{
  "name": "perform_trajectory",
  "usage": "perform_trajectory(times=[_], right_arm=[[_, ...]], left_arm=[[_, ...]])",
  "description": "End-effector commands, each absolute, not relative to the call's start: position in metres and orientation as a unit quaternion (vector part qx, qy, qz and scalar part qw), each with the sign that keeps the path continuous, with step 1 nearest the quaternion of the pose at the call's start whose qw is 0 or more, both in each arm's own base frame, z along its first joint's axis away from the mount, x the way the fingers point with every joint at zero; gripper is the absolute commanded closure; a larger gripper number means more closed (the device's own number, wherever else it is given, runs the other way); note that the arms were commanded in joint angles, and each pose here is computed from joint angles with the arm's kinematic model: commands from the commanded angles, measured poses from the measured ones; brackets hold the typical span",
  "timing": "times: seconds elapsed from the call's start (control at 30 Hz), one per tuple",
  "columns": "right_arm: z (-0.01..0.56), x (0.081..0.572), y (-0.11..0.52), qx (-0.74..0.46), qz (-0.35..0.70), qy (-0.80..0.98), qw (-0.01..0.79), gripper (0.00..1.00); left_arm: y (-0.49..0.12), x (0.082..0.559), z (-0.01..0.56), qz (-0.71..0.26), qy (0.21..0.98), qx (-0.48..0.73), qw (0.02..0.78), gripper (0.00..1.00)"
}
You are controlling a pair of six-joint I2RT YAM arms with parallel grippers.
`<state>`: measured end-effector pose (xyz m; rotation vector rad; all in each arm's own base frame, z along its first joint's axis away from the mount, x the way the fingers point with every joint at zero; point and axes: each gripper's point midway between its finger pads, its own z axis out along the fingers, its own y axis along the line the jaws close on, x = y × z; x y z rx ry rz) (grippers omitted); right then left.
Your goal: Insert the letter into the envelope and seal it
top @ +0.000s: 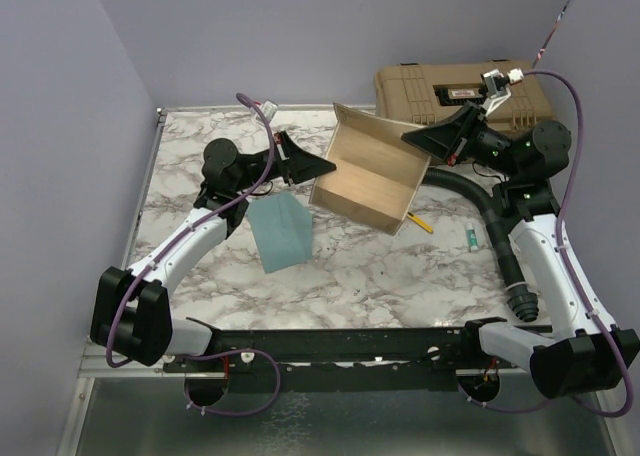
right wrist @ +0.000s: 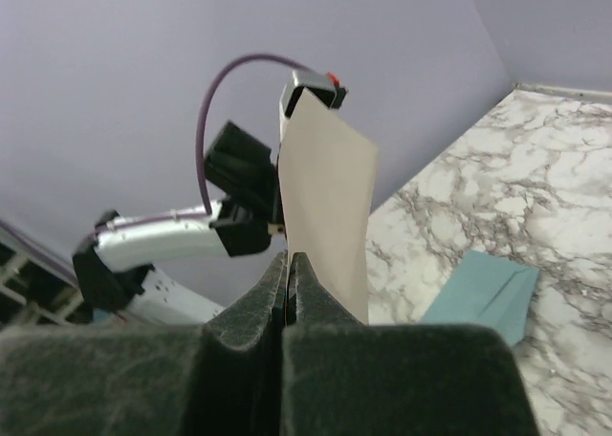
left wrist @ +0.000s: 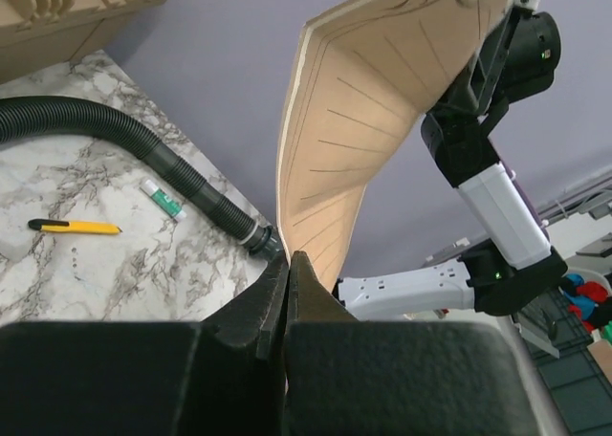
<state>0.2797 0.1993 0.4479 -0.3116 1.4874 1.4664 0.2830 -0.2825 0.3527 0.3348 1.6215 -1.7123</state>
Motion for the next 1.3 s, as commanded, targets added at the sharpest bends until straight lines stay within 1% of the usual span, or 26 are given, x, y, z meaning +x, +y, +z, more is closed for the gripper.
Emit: perform_trajectory(times=[0.0, 0.07, 0.1, 0.13, 0.17, 0.2, 0.3, 0.37, 0.47, 0.63, 0.73, 0.83, 0.9, 0.97, 1.1, 1.17, 1.27], right_arm=[[0.444, 0.244, 0.205, -0.291, 0.568, 0.582, 0.505, 0.99], [0.439, 0.231, 0.206, -0.333, 0.564, 0.577, 0.487, 0.99], [0.438, 0.227, 0.206, -0.348, 0.562, 0.575, 0.482, 0.97], [0.437, 0.223, 0.205, -0.355, 0.56, 0.576, 0.478, 0.9], [0.436, 0.219, 0.205, -0.361, 0.56, 0.577, 0.472, 0.78], [0.435, 0.215, 0.205, -0.37, 0.56, 0.576, 0.466, 0.69], [0.43, 0.208, 0.204, -0.375, 0.566, 0.581, 0.448, 0.33], [0.426, 0.212, 0.204, -0.357, 0.561, 0.599, 0.446, 0.26], [0.425, 0.226, 0.202, -0.33, 0.544, 0.621, 0.458, 0.24], [0.418, 0.294, 0.177, -0.157, 0.451, 0.695, 0.538, 0.25], [0.416, 0.309, 0.168, -0.106, 0.434, 0.701, 0.555, 0.26], [0.423, 0.318, 0.163, -0.062, 0.44, 0.69, 0.572, 0.26], [0.417, 0.325, 0.165, -0.05, 0.45, 0.695, 0.558, 0.26], [0.401, 0.333, 0.17, -0.047, 0.453, 0.717, 0.527, 0.27], [0.362, 0.337, 0.185, -0.103, 0.468, 0.752, 0.454, 0.27], [0.345, 0.344, 0.186, -0.112, 0.46, 0.763, 0.439, 0.28], [0.331, 0.342, 0.197, -0.148, 0.474, 0.761, 0.417, 0.29]], left_arm=[[-0.277, 0.297, 0.377, -0.672, 0.613, 0.11, 0.399, 1.0], [-0.276, 0.303, 0.376, -0.67, 0.616, 0.102, 0.402, 1.0], [-0.277, 0.306, 0.375, -0.668, 0.618, 0.098, 0.403, 1.0], [-0.277, 0.31, 0.373, -0.665, 0.62, 0.093, 0.406, 1.0], [-0.277, 0.313, 0.372, -0.661, 0.624, 0.089, 0.408, 1.0], [-0.277, 0.317, 0.369, -0.655, 0.627, 0.087, 0.412, 1.0], [-0.277, 0.327, 0.36, -0.638, 0.641, 0.082, 0.419, 1.0], [-0.278, 0.33, 0.357, -0.632, 0.643, 0.089, 0.424, 1.0], [-0.278, 0.332, 0.354, -0.617, 0.643, 0.112, 0.44, 1.0], [-0.275, 0.333, 0.334, -0.576, 0.655, 0.152, 0.465, 1.0], [-0.272, 0.329, 0.328, -0.557, 0.653, 0.176, 0.481, 1.0], [-0.266, 0.326, 0.321, -0.522, 0.653, 0.204, 0.509, 1.0], [-0.264, 0.323, 0.32, -0.507, 0.646, 0.234, 0.521, 1.0], [-0.267, 0.317, 0.321, -0.509, 0.635, 0.261, 0.519, 1.0], [-0.273, 0.305, 0.327, -0.521, 0.613, 0.307, 0.509, 1.0], [-0.275, 0.302, 0.33, -0.526, 0.606, 0.319, 0.505, 1.0], [-0.277, 0.303, 0.332, -0.53, 0.607, 0.312, 0.503, 1.0]])
